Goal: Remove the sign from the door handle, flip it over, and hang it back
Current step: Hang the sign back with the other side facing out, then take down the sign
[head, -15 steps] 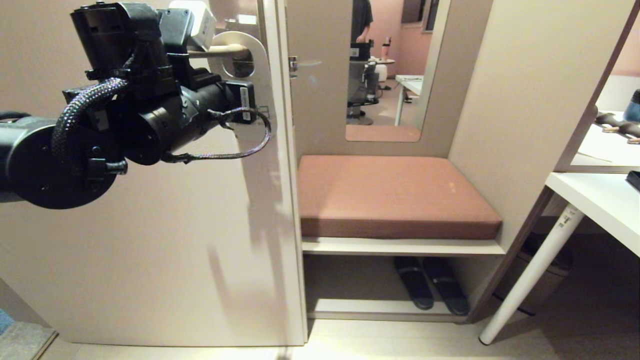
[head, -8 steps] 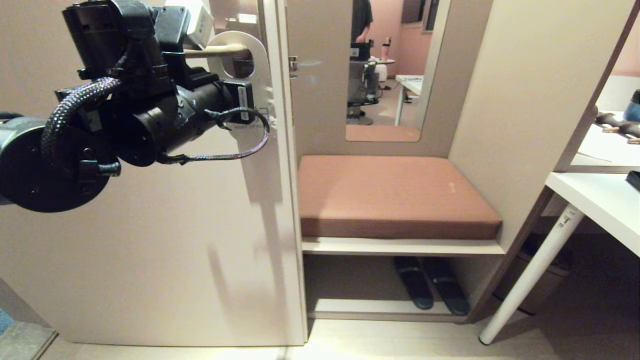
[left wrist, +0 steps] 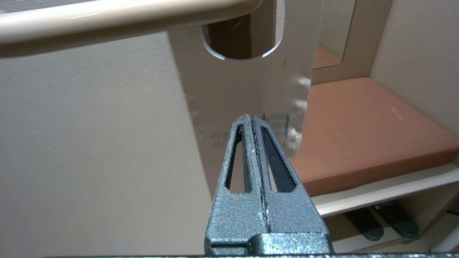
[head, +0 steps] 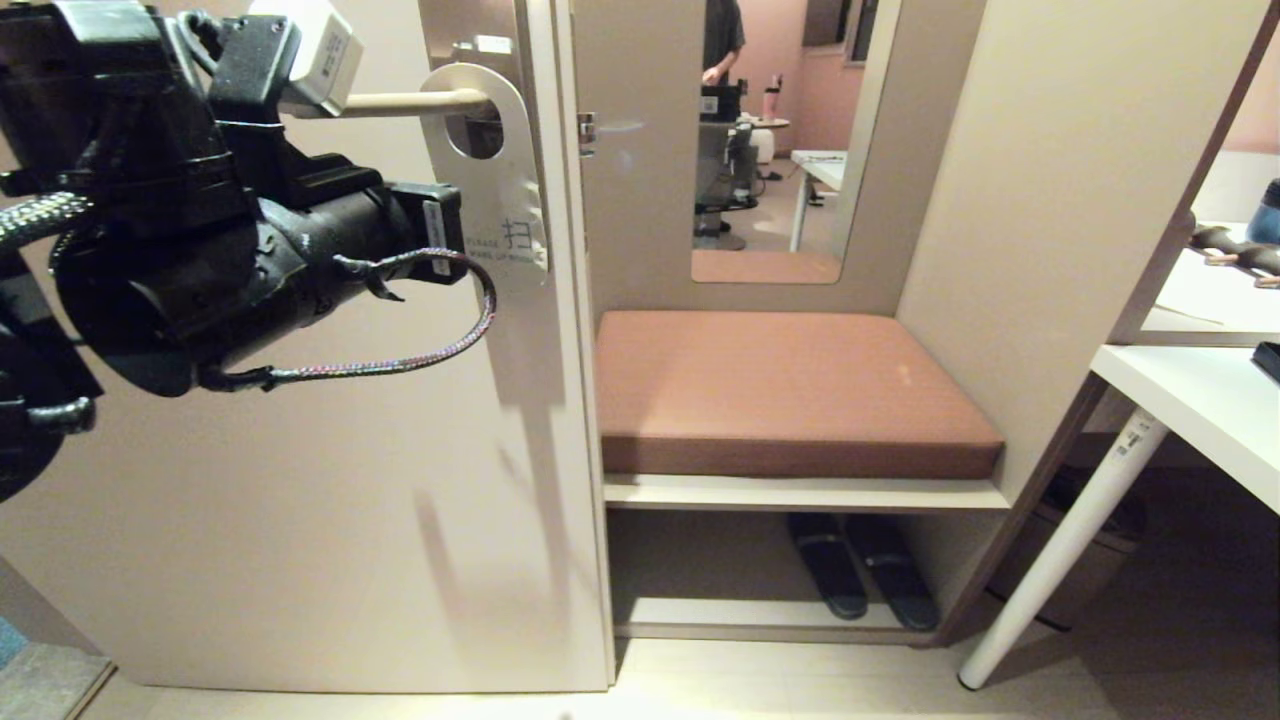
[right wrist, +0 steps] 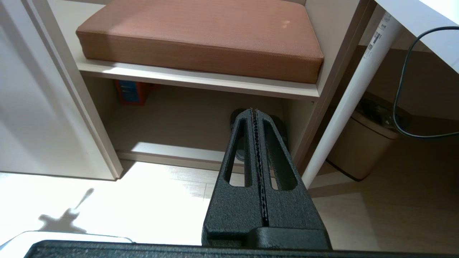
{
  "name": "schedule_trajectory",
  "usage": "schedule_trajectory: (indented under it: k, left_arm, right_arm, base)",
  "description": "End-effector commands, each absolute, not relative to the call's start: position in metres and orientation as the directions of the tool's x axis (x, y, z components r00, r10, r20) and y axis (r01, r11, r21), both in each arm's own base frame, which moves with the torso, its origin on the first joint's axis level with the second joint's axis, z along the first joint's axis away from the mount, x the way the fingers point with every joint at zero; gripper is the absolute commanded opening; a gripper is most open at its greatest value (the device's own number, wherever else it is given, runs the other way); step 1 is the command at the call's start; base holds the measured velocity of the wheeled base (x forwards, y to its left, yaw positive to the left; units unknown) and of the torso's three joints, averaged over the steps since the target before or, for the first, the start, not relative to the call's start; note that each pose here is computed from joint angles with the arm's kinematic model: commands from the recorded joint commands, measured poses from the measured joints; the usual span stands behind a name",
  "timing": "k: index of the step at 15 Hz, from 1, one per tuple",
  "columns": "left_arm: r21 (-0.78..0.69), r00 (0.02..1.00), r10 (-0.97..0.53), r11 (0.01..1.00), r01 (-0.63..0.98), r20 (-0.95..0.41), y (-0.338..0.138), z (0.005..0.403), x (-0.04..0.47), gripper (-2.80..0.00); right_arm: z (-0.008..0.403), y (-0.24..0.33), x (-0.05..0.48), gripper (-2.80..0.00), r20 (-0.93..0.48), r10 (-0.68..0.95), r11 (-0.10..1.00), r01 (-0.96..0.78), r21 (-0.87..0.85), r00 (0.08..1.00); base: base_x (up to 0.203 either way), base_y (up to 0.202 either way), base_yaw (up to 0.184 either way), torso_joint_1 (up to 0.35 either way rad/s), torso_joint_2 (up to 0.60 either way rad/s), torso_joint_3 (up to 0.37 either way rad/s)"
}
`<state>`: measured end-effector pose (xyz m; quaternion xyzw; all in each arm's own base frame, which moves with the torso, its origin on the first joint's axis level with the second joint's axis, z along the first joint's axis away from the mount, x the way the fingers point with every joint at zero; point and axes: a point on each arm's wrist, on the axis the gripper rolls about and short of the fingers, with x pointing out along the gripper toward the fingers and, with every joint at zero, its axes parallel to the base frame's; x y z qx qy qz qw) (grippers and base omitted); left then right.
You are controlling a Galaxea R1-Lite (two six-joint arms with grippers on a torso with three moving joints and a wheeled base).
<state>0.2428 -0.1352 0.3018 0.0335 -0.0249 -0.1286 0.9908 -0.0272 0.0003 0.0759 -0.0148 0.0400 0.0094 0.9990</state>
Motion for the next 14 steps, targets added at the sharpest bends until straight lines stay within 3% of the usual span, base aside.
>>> schedule_trajectory:
  k: [1,9,14]
  left_arm:
    - [0.064,0.966,-0.246,0.968,0.241,0.076,-0.120,0.310,0.221,-2.80]
    - [0.094,0.983,-0.147,0.986,0.136,0.112,-0.074,0.307,0.180,-2.80]
    - [0.129,0.990,-0.101,0.988,0.088,0.096,-0.049,0.282,0.140,-2.80]
  right_arm:
    - [0.076,0.000,-0.027,-2.80,-0.081,0.018,0.999,-0.021,-0.029,0.997]
    - [0.076,0.000,-0.027,-2.80,-0.081,0.018,0.999,-0.021,-0.029,0.997]
    - [0.076,0.000,-0.027,-2.80,-0.081,0.018,0.999,-0.021,-0.029,0.997]
  base:
    - [0.000,0.000,0.000,0.000,0.00,0.000]
    - [0.000,0.000,0.000,0.000,0.00,0.000]
    - [0.000,0.000,0.000,0.000,0.00,0.000]
